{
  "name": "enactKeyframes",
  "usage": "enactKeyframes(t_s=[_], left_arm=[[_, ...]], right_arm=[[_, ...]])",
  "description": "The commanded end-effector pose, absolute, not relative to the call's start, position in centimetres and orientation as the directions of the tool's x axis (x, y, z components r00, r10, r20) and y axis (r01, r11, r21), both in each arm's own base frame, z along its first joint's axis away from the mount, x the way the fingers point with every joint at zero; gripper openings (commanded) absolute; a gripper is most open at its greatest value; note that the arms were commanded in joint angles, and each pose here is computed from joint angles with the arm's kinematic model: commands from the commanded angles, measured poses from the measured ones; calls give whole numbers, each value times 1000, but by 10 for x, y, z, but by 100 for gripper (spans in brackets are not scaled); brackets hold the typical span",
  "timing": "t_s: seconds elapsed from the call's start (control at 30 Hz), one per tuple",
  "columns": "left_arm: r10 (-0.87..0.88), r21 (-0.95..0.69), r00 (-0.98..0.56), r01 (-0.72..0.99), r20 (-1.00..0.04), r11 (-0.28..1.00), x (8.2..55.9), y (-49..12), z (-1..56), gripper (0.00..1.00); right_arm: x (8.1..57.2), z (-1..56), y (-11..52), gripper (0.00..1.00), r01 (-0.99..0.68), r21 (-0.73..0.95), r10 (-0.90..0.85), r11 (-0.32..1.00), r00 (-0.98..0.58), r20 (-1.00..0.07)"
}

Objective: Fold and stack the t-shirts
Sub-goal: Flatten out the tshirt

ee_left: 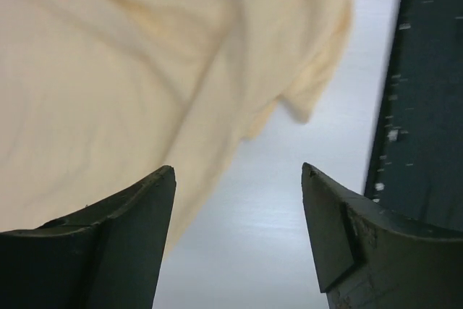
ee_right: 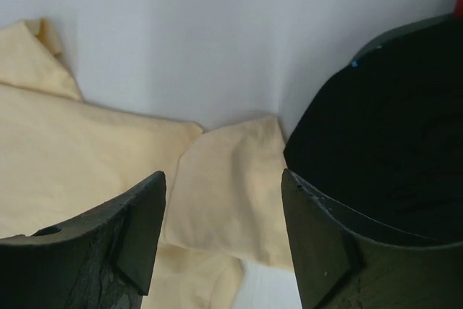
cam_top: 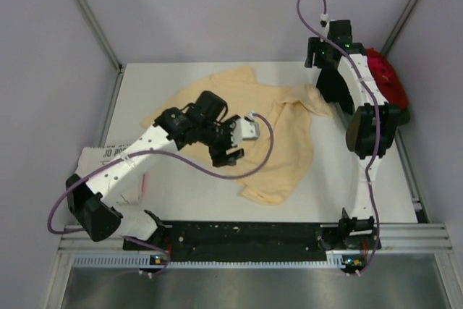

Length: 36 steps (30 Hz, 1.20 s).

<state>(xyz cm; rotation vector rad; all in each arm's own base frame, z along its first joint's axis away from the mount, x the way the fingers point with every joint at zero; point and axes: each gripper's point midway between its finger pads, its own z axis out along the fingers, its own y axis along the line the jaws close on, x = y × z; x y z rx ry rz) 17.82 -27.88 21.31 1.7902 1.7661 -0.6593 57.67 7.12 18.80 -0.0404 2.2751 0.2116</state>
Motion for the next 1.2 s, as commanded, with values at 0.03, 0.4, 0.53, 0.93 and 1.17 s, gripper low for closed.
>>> enactKeyframes(t_s=[0.03,0.4,0.53,0.93,1.17], left_arm=[[822,327,-73,895,-565,305,298,-170,203,76],[962,499,-196,825,-190,267,411,-1,121,82],[975,499,-220,842,-33,207,429,19,85,82],[973,393,-230,897,28,201,397,22,26,65],[981,171,-182,967,-67,191,316,-28,12,36]], right_arm=[[528,219,49,64,15,102,83,995,-704,-705],[319,149,150,64,-145,151,-39,978,-833,-552],[274,106,164,66,-173,132,-91,976,-875,-476],[257,20,153,23,-137,121,-82,983,-922,-378],[350,25,113,0,-43,154,25,987,-911,-412]])
